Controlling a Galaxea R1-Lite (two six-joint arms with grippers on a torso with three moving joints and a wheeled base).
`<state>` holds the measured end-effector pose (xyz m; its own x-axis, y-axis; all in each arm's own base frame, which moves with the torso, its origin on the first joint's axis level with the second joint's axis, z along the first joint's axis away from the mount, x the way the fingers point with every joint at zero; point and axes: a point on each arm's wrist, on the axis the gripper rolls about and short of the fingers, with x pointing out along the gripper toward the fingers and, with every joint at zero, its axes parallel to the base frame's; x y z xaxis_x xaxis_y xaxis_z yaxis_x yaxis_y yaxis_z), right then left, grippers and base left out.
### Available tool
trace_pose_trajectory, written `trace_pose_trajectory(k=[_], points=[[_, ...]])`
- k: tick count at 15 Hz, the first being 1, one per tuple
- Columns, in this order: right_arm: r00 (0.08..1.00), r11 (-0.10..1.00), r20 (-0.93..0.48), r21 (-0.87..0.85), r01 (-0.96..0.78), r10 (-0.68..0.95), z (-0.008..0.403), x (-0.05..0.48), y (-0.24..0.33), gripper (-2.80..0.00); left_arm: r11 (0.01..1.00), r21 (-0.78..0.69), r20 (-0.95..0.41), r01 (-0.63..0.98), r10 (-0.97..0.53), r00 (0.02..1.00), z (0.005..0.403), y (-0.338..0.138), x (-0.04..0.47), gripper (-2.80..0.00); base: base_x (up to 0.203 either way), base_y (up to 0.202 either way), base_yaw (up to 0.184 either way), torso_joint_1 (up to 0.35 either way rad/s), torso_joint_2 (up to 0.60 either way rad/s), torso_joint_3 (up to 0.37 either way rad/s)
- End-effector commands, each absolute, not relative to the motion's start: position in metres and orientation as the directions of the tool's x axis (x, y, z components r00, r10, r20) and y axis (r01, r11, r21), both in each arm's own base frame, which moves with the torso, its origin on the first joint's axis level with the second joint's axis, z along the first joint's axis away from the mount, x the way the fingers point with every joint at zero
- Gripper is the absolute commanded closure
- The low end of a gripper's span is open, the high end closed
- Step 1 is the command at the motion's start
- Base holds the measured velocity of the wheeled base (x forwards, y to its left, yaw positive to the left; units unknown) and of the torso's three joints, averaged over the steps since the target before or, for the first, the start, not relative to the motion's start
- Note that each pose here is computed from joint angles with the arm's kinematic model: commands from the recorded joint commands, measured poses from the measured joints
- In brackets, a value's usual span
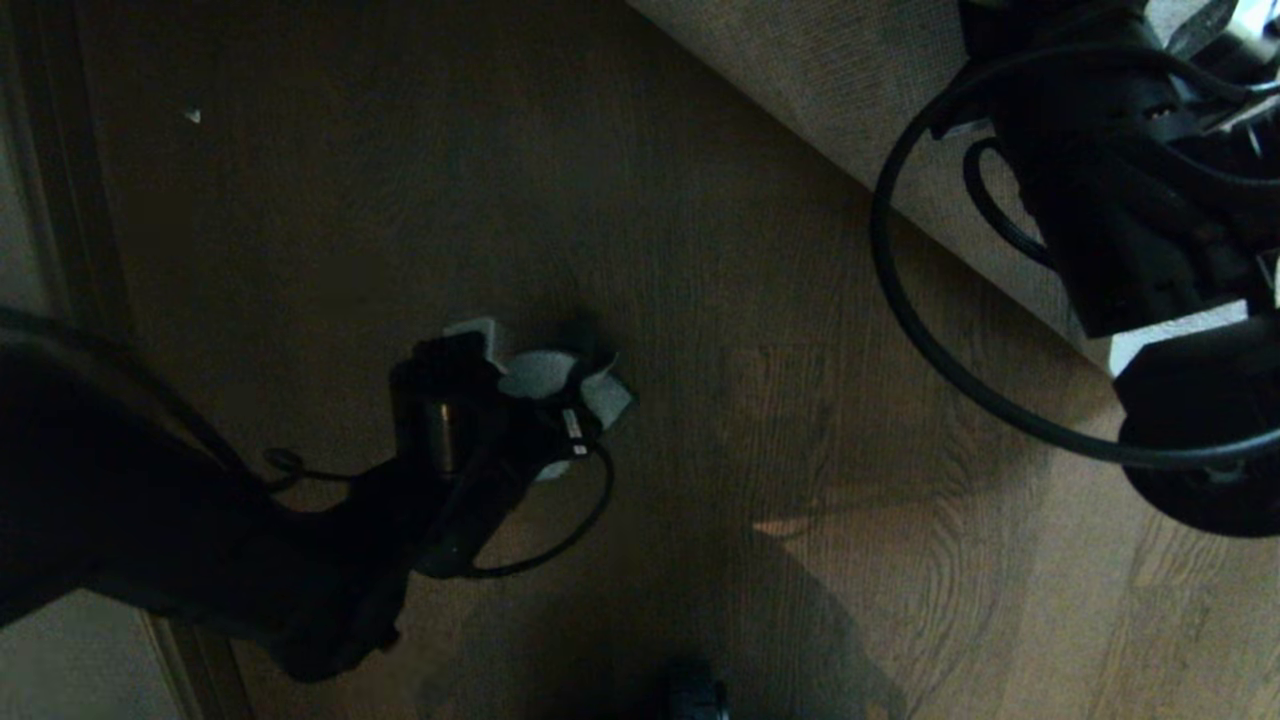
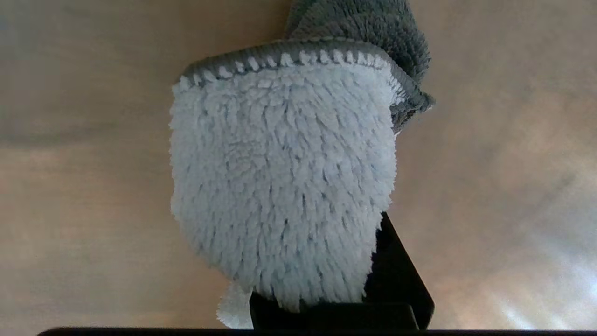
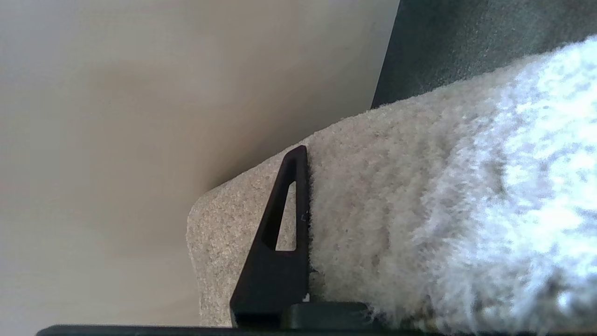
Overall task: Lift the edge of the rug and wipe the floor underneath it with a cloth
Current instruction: Wipe the floor under the carpet with a rag
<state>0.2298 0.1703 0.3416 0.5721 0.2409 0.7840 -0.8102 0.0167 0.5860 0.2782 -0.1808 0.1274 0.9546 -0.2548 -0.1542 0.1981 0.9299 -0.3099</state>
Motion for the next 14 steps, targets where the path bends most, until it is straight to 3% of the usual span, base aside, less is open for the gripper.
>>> trace_pose_trajectory(k=[1, 14], points=[[0.542, -0.004, 0.812, 0.556, -0.831, 0.216, 0.345, 0.226, 0.168, 0.0, 0.936, -0.318, -0.139, 0.15, -0.202, 0.969, 0.137, -0.156, 0.271, 0.0, 0.0, 0.0, 0.0, 0.0, 0.0, 0.0], [0.538, -0.006, 0.816, 0.551, -0.834, 0.213, 0.346, 0.224, 0.166, 0.0, 0.955, -0.294, -0.199, 0.021, -0.083, 0.977, 0.134, -0.092, 0.221, 0.0, 0.0, 0.0, 0.0, 0.0, 0.0, 0.0]])
